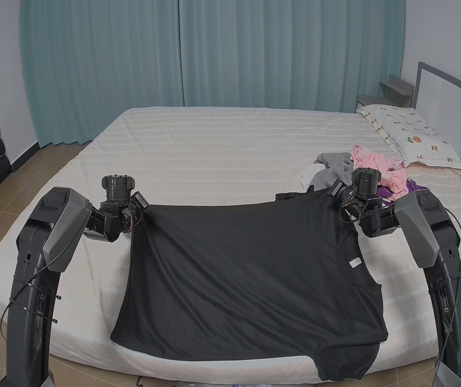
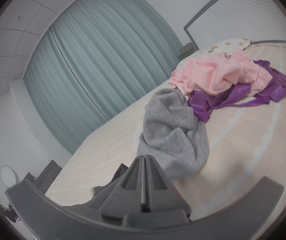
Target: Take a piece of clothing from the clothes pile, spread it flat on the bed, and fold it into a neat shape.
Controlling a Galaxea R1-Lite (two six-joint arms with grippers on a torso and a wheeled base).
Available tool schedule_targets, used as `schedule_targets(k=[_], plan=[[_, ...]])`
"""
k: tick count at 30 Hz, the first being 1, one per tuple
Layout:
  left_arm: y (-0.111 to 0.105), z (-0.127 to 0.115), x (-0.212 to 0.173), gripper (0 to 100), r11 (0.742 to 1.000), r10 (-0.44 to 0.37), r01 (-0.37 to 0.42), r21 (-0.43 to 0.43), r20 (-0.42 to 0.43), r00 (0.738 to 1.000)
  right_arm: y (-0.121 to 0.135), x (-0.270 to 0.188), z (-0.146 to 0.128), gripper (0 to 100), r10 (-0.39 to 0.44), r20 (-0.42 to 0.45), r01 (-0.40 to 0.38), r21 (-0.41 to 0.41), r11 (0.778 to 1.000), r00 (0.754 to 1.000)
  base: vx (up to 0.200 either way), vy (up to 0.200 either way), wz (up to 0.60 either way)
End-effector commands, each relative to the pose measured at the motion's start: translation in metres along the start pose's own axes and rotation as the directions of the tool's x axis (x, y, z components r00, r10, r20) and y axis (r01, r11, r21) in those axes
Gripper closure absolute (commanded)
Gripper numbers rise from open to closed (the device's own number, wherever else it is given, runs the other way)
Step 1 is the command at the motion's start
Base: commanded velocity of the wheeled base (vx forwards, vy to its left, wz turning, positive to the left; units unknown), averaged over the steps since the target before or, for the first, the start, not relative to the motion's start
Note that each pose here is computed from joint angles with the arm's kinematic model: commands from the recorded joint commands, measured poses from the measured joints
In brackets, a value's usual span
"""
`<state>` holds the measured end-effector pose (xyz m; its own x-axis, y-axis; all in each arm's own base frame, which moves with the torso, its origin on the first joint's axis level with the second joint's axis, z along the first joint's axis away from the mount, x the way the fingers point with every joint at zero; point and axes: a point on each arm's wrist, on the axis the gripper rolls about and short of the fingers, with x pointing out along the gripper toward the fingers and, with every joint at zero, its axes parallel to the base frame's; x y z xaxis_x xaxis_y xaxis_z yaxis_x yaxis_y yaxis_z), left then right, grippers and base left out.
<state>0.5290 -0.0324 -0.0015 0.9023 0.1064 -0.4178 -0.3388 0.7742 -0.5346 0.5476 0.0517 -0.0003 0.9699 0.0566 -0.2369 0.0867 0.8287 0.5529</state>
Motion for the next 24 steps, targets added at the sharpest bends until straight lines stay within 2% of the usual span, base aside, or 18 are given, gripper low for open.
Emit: schedule_targets(k=[1, 5, 12, 24], plan=[[0.0, 0.014, 0.002, 100, 1.0, -0.007, 0.008, -0.012, 0.036, 0.999, 0.008, 0.002, 0.018, 100, 0.015, 0.066, -0.015, 0.003, 1.0, 0.998, 0.0, 0.0, 0.0], [0.003, 0.019, 0.002, 100, 1.0, -0.004, 0.005, -0.016, 0.046, 0.999, 0.012, 0.002, 0.027, 100, 0.016, 0.104, -0.016, 0.005, 1.0, 0.994, 0.0, 0.0, 0.0], [0.006, 0.017, 0.005, 100, 1.0, -0.003, 0.003, 0.006, 0.047, 0.999, 0.007, 0.005, 0.015, 100, 0.002, 0.082, -0.003, 0.004, 1.0, 0.997, 0.0, 0.0, 0.0], [-0.004, 0.008, 0.018, 100, 0.999, -0.042, 0.041, 0.019, 0.069, 0.997, -0.007, 0.012, -0.01, 100, -0.028, 0.034, 0.028, -0.003, 1.0, 0.999, 0.0, 0.0, 0.0]])
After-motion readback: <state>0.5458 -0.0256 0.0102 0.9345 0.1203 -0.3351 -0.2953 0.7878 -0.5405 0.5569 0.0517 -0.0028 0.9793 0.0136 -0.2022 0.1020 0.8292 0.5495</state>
